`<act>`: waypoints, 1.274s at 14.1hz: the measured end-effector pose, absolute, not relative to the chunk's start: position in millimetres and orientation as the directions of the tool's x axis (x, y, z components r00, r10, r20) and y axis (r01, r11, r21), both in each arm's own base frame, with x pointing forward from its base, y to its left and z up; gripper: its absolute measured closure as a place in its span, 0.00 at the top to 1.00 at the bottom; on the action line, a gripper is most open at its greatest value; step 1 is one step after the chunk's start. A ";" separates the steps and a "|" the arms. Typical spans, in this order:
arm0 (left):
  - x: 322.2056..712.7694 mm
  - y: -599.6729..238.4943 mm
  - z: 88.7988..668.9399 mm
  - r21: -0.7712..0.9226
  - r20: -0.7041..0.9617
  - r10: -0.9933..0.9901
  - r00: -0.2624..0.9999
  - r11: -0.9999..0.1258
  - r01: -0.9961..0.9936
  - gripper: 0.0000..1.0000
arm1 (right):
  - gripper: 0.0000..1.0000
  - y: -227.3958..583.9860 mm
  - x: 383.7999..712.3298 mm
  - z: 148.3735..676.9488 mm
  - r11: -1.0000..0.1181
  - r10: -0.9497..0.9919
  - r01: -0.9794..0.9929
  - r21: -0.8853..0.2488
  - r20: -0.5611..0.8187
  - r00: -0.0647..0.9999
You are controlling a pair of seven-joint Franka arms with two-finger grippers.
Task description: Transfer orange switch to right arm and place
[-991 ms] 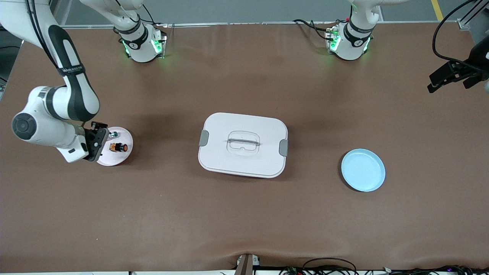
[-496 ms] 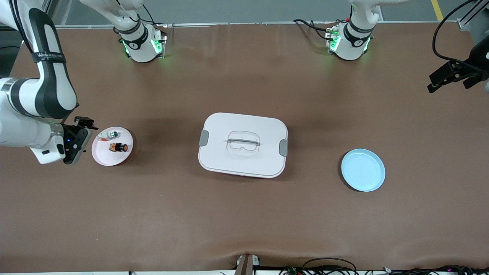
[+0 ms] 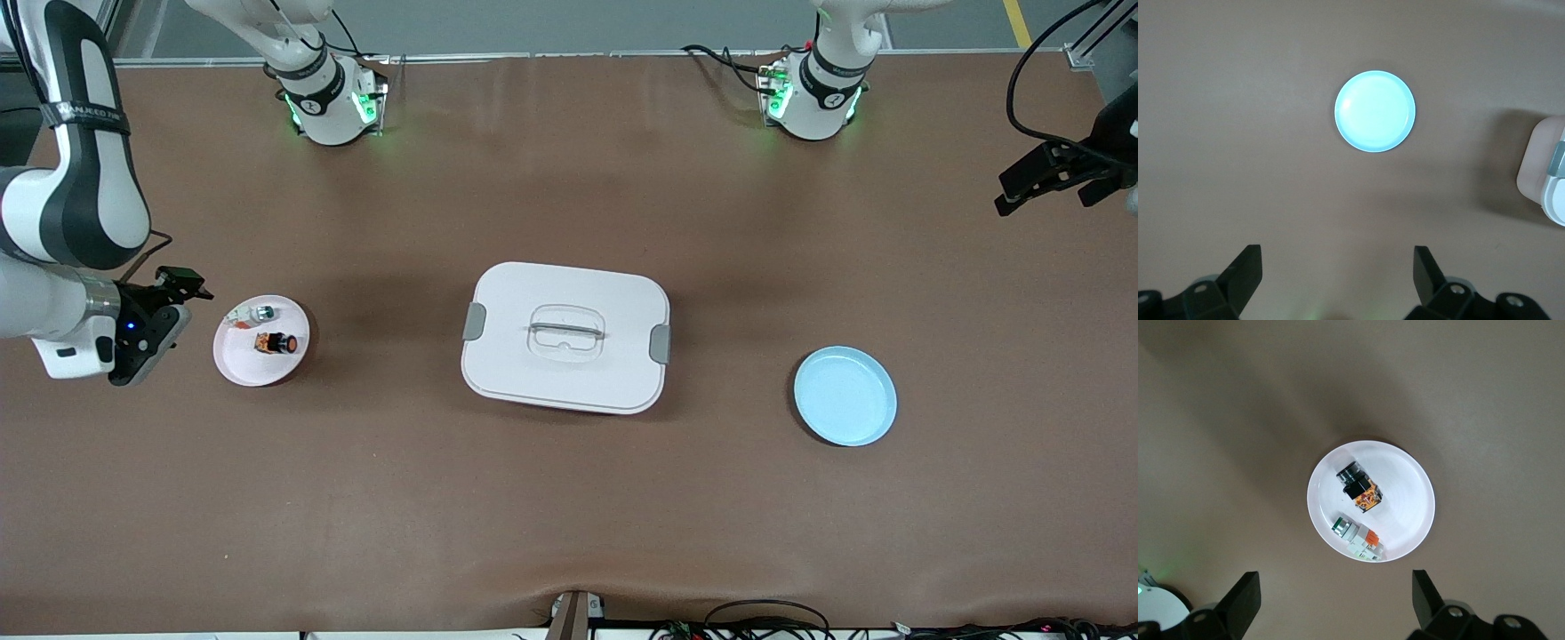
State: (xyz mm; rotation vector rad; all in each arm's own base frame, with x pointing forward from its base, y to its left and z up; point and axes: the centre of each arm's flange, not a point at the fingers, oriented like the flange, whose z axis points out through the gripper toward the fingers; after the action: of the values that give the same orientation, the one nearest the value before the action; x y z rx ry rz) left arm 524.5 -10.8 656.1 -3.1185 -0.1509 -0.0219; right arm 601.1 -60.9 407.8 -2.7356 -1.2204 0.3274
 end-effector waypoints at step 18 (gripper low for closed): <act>524.5 -12.1 656.3 -0.019 0.015 0.094 0.995 -0.995 0.094 1.00 | 1.00 -24.3 591.1 529.9 -0.986 0.164 0.151 -0.066 -0.308 0.937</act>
State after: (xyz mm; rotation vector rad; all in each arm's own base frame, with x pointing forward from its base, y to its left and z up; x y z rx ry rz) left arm 524.5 -12.1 656.3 -3.1187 -0.1469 -0.0225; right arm 591.1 -24.3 529.9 -3.0513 -0.2489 0.4910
